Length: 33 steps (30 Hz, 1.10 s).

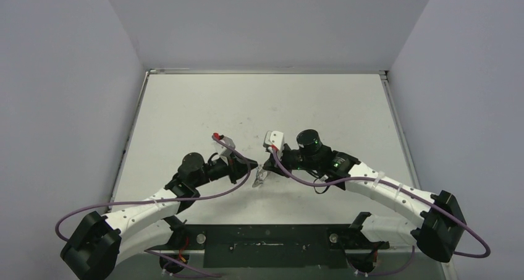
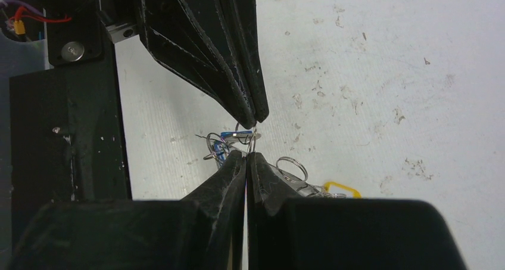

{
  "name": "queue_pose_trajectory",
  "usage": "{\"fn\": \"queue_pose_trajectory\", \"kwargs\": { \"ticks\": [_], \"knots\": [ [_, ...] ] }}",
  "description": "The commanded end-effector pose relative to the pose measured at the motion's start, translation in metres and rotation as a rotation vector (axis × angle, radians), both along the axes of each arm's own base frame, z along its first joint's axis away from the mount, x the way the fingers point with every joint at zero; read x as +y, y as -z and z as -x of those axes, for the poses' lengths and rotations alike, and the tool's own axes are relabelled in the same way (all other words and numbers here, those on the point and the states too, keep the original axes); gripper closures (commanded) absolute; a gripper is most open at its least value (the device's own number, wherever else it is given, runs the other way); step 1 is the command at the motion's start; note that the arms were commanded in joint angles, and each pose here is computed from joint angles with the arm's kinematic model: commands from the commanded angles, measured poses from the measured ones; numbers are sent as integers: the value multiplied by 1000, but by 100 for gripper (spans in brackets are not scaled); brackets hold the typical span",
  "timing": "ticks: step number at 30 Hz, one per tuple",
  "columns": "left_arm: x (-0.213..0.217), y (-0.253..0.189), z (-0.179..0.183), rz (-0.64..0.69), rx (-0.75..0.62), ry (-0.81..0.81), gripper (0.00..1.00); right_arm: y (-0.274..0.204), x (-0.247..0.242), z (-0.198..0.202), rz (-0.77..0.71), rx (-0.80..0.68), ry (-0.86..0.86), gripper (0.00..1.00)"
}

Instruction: Put the keys on the keyring

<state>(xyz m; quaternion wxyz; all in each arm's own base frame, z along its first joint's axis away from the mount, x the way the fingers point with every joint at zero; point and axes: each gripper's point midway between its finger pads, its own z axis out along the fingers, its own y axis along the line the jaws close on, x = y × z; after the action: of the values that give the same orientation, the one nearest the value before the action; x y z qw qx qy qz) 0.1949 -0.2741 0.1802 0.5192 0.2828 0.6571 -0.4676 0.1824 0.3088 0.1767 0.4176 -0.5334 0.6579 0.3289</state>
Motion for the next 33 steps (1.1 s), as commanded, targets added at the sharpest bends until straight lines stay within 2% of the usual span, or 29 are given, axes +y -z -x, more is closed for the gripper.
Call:
{"fn": "queue_pose_trajectory", "kwargs": {
  "ticks": [1,2,3,6,8,10,13,19,24,33],
  "knots": [
    [0,-1,-1,-21,-60,10,100,-39,13,3,-144,-56,-47,100],
    [0,-2,0,-25,-78,19,100,-39,14,4,-150,-55,-51,100],
    [0,-4,1,-25,-93,25,92,-40,14,5,-154,-52,-54,100],
    [0,-12,5,-20,-163,47,56,-45,16,6,-181,-52,-68,100],
    [2,-17,9,-14,-216,57,44,-47,16,7,-198,-55,-73,100],
    [4,-22,14,-18,-276,72,40,-49,14,7,-214,-58,-76,100],
    [5,-26,24,-29,-366,113,39,-54,11,9,-253,-66,-92,100],
    [3,-34,40,-14,-514,189,49,-65,8,7,-330,-50,-98,100],
    [-3,-36,37,-16,-514,184,57,-65,10,9,-338,-34,-114,100],
    [-2,-49,19,12,-490,75,61,-65,9,10,-339,-30,-124,100]
  ]
}}
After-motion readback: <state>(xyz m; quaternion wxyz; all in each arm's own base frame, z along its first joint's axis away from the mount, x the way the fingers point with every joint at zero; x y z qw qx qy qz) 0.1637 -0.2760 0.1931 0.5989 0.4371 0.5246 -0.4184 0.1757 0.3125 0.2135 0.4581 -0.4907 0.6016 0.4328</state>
